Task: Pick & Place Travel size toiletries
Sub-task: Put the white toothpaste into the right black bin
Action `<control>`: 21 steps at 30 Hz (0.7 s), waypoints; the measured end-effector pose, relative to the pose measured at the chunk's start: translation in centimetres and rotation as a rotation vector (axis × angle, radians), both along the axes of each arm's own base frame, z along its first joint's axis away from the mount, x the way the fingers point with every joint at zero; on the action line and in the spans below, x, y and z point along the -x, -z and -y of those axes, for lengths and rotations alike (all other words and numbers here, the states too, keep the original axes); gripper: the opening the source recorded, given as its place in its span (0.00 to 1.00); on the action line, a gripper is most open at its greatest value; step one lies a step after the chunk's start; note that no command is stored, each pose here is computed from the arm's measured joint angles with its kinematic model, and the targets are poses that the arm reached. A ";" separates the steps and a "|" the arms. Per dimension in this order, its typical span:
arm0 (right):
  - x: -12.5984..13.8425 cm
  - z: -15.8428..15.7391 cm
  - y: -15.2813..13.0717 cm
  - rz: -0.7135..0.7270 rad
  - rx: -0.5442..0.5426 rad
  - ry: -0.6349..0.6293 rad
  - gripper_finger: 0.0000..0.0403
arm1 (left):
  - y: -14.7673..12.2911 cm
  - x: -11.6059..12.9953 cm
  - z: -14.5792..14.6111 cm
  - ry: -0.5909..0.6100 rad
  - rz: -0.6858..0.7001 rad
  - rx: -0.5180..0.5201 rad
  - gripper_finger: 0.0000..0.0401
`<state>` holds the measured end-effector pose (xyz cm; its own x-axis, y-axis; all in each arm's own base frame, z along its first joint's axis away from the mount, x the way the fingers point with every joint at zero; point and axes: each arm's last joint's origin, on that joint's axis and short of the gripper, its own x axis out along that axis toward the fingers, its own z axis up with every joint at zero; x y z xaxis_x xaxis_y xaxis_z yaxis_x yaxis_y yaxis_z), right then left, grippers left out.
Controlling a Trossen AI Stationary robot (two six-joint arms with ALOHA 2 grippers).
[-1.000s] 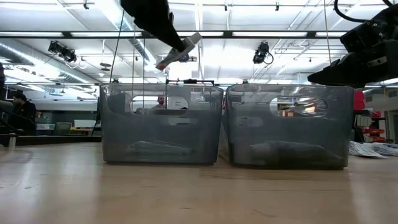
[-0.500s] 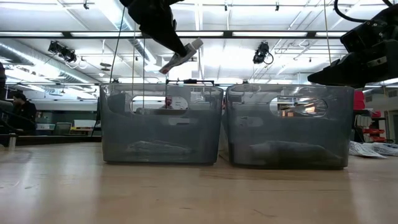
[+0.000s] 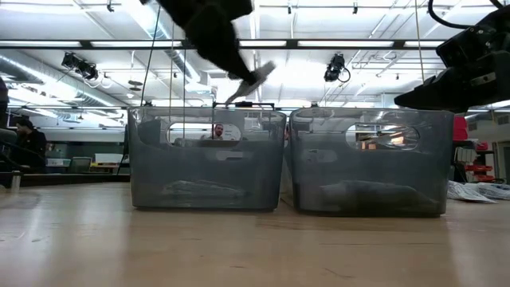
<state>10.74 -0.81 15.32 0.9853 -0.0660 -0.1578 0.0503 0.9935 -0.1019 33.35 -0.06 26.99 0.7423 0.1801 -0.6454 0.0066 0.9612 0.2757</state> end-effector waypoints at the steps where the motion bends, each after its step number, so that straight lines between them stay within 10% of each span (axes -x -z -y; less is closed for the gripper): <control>1: 0.0 0.0 0.0 -0.001 0.000 -0.001 0.03 | 0.1 -0.3 0.0 0.012 0.008 0.002 0.21; 21: -0.1 0.0 0.2 -0.023 -0.001 0.009 0.03 | 0.0 -8.8 1.1 0.111 -0.015 0.044 0.20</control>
<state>10.85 -0.84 15.12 0.9807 -0.0743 -0.1806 0.0564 0.9931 -0.1026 42.18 -1.15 26.99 0.7464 0.0686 -0.6619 0.1173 0.9655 0.2323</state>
